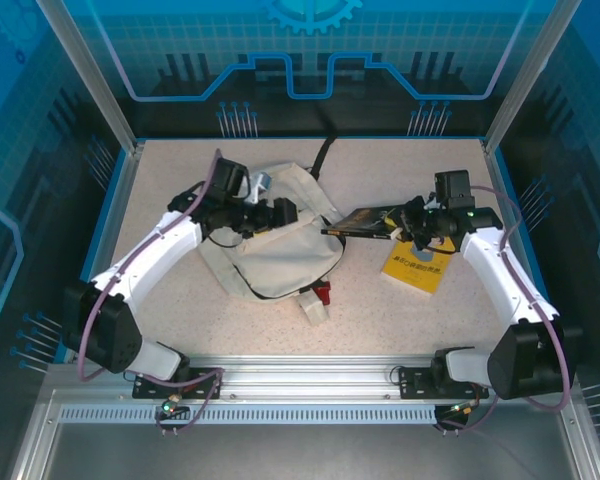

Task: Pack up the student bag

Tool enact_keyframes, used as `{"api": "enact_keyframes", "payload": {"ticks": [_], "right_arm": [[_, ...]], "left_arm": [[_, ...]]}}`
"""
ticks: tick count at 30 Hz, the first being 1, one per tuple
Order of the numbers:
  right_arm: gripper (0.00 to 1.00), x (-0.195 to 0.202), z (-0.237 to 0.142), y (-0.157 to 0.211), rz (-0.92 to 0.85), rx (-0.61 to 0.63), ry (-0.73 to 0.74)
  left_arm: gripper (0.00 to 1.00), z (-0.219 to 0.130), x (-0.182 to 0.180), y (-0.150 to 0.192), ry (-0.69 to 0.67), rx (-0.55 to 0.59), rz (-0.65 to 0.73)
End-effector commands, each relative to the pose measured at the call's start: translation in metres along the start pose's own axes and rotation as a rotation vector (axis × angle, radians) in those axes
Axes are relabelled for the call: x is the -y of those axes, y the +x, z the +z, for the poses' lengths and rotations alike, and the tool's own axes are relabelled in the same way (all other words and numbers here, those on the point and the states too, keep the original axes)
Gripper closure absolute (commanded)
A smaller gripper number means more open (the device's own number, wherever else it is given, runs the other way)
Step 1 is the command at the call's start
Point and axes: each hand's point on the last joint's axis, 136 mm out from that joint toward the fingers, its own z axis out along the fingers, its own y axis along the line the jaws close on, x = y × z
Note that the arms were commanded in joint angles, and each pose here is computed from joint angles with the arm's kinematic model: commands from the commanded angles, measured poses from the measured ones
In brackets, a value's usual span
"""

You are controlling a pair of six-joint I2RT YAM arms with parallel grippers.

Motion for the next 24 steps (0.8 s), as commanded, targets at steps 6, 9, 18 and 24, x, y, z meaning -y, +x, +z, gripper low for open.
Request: {"api": "enact_keyframes", "payload": {"ticks": [6,9,18,24], "right_arm": [[1.0,0.01,-0.029,-0.015,0.023,0.137,0.025],[1.0,0.013,-0.032,-0.016,0.021,0.146,0.027],[1.0,0.017,-0.035,-0.016,0.009,0.146,0.021],[1.0,0.019,-0.034,-0.016,0.005,0.142,0.014]], "left_arm": [[0.22,0.04,0.002,0.057,-0.187,-0.185,0.341],[0.25,0.055,0.008,0.074,-0.205,-0.25,0.448],[0.25,0.089,-0.008,0.096,-0.379,-0.354,0.622],[0.26,0.099,-0.007,0.087,-0.395,-0.358,0.666]]}}
